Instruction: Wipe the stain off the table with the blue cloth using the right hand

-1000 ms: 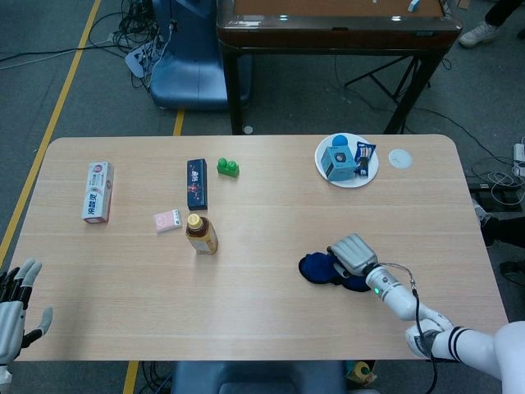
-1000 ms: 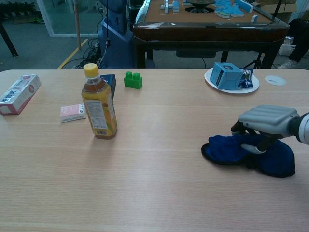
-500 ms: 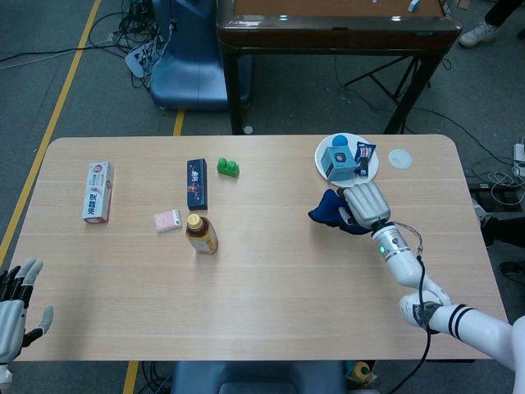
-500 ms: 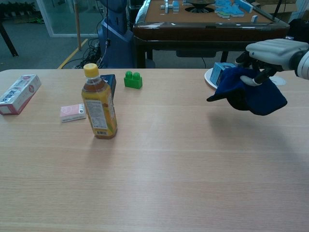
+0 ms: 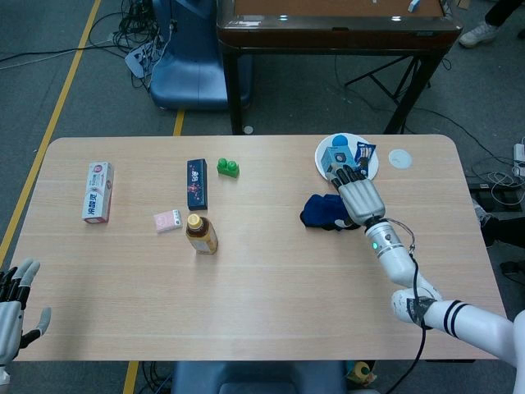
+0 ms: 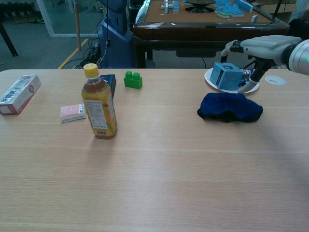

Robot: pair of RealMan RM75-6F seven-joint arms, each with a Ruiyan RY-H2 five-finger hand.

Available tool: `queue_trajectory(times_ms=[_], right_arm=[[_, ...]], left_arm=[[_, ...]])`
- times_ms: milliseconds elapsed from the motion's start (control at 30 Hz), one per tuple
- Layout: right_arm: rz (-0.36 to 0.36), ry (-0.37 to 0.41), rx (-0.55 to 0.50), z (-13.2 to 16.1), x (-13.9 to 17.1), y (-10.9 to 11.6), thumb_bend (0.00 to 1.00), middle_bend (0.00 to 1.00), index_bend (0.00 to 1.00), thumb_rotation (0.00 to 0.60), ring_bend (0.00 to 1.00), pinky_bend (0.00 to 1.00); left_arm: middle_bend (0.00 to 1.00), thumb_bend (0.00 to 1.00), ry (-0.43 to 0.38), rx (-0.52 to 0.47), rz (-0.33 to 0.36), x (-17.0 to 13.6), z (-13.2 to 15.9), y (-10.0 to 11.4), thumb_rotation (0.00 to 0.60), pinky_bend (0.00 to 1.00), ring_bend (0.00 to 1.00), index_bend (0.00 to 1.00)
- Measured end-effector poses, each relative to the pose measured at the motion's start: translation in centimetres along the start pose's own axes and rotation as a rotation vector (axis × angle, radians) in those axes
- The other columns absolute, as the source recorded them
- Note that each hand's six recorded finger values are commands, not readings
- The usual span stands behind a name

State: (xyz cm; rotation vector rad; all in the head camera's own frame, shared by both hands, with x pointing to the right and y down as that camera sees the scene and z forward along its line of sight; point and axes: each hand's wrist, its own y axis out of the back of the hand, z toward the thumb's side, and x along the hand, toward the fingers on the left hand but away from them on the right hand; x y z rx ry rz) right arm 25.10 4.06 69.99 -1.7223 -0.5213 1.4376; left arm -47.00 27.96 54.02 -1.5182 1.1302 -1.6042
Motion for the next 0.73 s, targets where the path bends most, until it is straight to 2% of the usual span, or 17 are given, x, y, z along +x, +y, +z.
queue_trajectory(times_ms=[100,167,300,733], right_arm=[[-0.030,0.010,0.011,-0.2,1.2,0.5,0.01,0.01,0.00,0.600,0.00,0.19],[-0.056,0.010,0.017,-0.6,2.1,0.8,0.03,0.05,0.00,0.600,0.02,0.19],[-0.108,-0.010,0.015,-2.2,5.1,1.1,0.07,0.09,0.00,0.600,0.05,0.19],[-0.166,-0.106,0.032,-6.8,15.9,0.0,0.07,0.14,0.00,0.600,0.09,0.19]], left_arm=[[0.00,0.38,-0.002,0.001,-0.001,0.1,0.0,-0.1,0.600,0.00,0.00,0.00],[0.00,0.38,-0.004,0.002,0.000,0.2,0.0,-0.1,0.600,0.00,0.00,0.00],[0.00,0.38,-0.006,0.004,0.002,0.4,0.0,-0.1,0.600,0.00,0.00,0.00],[0.00,0.38,-0.020,0.013,0.002,1.6,0.2,-0.5,0.600,0.00,0.00,0.00]])
